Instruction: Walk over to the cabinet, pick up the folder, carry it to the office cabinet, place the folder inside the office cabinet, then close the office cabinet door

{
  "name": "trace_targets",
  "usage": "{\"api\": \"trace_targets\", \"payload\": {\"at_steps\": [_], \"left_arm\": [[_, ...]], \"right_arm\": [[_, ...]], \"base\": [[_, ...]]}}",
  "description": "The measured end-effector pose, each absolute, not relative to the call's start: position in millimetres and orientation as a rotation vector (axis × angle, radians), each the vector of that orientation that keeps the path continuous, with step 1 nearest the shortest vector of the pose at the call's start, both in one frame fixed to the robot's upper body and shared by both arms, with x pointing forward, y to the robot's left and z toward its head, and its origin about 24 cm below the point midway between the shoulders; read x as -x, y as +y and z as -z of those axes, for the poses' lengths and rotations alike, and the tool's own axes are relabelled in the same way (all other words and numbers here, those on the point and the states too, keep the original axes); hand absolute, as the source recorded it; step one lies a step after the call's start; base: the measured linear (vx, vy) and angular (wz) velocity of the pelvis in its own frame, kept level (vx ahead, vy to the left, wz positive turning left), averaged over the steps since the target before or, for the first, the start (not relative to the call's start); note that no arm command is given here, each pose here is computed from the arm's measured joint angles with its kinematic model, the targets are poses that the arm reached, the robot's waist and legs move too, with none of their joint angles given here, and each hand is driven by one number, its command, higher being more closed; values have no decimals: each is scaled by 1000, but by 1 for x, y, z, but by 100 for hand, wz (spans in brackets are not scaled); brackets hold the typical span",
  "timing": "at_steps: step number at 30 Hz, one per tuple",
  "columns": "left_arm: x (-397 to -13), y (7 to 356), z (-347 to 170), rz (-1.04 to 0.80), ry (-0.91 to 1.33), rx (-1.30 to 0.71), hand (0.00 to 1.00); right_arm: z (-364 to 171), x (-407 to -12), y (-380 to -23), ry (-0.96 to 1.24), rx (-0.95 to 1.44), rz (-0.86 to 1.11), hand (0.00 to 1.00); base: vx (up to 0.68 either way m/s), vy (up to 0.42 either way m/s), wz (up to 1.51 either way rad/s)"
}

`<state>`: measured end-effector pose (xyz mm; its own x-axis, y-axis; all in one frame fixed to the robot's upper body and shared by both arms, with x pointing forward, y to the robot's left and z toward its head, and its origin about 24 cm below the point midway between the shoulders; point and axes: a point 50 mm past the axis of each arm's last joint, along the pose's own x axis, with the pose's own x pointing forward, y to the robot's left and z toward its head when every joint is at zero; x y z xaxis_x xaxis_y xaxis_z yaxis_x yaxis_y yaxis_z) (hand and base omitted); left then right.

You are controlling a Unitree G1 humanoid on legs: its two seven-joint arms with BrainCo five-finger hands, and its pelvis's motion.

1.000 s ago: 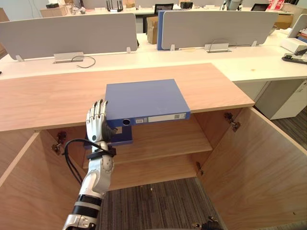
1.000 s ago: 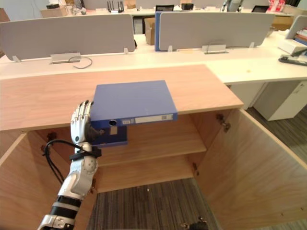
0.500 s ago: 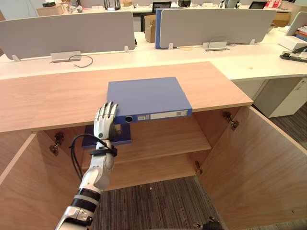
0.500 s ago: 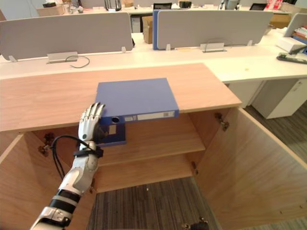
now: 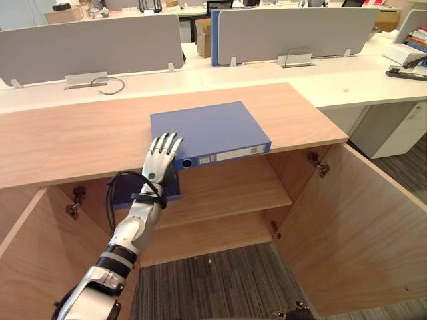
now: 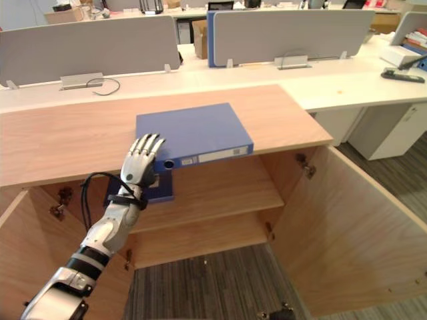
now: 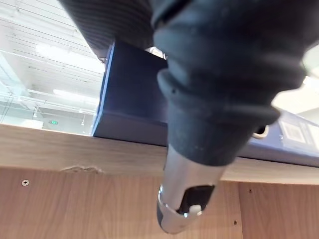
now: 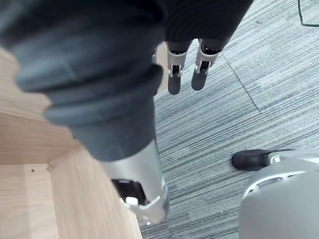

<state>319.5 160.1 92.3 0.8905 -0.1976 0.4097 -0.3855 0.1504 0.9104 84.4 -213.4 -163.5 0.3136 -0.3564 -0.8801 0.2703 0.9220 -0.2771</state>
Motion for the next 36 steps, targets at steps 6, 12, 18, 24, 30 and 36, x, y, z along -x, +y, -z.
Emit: {"api": "trace_targets", "payload": {"at_steps": [6,12,18,24,30,36], "left_arm": [[-329,164,-97,-129,-524,-1521,100],[-337,168,-94,-112,-503,-1592,100],[-347,174,-92,-105,-467,-1636,100],[-350,174,-91,-112,-448,-1626,100],[-316,152,-101,-287,-488,-1315,100],[-282,124,-100,-263,-550,-1020,100]], "right_arm": [[163,-84,-216,1185,88,417,0],[162,-83,-225,1186,83,453,0],[162,-82,-228,1184,90,458,0],[162,-81,-228,1188,91,457,0],[163,-77,-227,1197,97,459,0],[165,-71,-223,1223,101,472,0]], "base": [[0,0,0],[0,0,0],[0,0,0],[0,0,0],[18,-3,1],[54,-12,5]]}}
